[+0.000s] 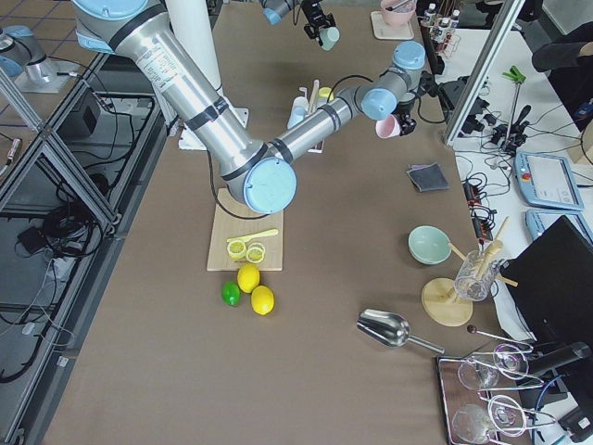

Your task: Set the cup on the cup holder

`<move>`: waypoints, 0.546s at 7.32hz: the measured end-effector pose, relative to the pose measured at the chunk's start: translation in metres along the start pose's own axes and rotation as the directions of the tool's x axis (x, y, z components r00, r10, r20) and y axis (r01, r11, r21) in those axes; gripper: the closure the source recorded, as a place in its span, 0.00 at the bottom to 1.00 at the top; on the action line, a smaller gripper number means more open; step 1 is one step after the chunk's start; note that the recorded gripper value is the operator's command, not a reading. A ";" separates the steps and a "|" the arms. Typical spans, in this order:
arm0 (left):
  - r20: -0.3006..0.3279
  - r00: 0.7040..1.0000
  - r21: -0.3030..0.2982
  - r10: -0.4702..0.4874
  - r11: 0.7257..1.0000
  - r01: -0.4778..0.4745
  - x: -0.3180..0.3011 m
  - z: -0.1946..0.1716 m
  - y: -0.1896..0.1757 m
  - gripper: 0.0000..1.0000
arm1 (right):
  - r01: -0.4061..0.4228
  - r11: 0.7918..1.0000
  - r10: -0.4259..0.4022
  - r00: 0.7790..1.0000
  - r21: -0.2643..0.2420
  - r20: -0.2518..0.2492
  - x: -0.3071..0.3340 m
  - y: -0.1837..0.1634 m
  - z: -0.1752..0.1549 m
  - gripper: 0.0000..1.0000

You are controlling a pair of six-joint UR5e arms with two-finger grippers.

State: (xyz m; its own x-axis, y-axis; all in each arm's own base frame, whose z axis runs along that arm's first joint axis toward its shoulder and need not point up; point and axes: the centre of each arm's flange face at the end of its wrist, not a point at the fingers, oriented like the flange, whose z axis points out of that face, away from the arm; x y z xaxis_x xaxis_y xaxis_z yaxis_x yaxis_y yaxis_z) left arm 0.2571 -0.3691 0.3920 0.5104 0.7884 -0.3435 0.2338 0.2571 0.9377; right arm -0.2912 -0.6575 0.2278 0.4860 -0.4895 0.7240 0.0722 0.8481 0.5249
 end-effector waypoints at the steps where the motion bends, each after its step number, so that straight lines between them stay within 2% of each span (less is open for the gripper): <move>1: 0.006 1.000 0.116 -0.017 0.993 0.016 0.030 0.007 -0.002 0.47 | 0.020 0.997 -0.021 0.999 0.070 0.024 -0.013 0.017 0.002 1.00; 2: 0.012 0.998 0.225 -0.059 0.973 0.054 0.065 0.016 0.001 0.47 | 0.035 0.989 -0.044 0.997 0.147 0.056 -0.022 0.035 0.007 1.00; 3: 0.014 0.994 0.300 -0.108 0.949 0.099 0.094 0.026 0.010 0.48 | 0.046 0.974 -0.068 0.994 0.223 0.090 -0.029 0.050 0.011 1.00; 4: 0.017 0.989 0.340 -0.147 0.931 0.133 0.112 0.035 0.017 0.48 | 0.060 0.956 -0.097 0.988 0.287 0.117 -0.032 0.062 0.013 1.00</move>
State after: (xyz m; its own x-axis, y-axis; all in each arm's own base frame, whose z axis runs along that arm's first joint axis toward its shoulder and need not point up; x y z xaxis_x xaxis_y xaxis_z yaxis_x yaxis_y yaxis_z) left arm 0.3475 -0.2959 0.3670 0.4846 0.7322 -0.4785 0.5670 0.1536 0.8093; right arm -0.3132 -0.5918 0.2433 0.3716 -0.5897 0.7171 -0.1521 0.7233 0.6736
